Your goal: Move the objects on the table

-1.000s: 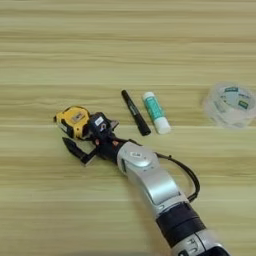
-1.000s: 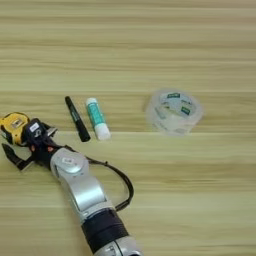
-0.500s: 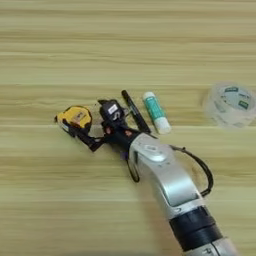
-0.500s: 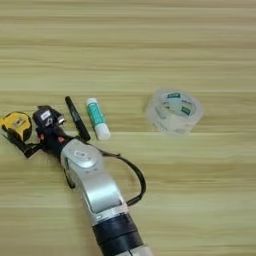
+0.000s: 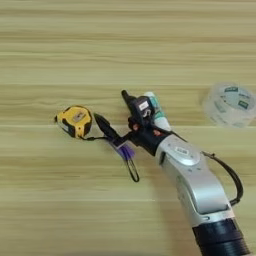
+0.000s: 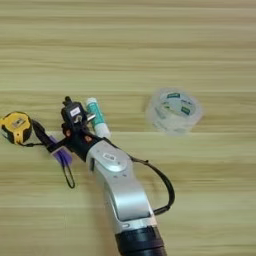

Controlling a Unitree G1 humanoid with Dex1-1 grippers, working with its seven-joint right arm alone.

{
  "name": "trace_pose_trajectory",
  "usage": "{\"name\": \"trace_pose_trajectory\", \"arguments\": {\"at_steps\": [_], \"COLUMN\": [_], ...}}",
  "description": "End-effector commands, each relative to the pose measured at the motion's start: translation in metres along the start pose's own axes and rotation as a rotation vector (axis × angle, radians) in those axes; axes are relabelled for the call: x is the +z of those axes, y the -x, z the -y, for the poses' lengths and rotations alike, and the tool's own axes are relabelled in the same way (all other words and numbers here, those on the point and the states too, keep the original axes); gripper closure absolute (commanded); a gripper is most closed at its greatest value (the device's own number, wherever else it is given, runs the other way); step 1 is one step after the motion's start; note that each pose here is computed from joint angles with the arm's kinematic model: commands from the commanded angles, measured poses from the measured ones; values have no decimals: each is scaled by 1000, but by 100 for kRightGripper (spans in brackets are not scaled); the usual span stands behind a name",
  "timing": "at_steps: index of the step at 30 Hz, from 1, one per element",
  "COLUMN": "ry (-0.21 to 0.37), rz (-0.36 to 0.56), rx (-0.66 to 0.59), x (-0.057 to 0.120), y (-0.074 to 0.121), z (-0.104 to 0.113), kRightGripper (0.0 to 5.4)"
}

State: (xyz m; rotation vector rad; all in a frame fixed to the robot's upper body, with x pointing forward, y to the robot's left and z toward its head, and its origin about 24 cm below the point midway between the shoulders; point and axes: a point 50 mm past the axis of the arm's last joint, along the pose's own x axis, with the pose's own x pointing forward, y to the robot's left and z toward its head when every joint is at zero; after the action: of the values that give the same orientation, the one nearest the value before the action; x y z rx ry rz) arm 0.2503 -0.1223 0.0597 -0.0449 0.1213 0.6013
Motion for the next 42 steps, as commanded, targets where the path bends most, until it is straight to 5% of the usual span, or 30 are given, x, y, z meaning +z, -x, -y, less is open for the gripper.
{"name": "trace_pose_trajectory", "arguments": {"at_steps": [1,17,26,42], "ry": [65,97,109,99], "rz": [101,103,41,-29], "rx": [-14,-259,-415,-432], "x": [24,24,-4,-34], "y": [11,51,40,27], "z": [5,63,99,109], "kRightGripper": [4,4,4,4]}}
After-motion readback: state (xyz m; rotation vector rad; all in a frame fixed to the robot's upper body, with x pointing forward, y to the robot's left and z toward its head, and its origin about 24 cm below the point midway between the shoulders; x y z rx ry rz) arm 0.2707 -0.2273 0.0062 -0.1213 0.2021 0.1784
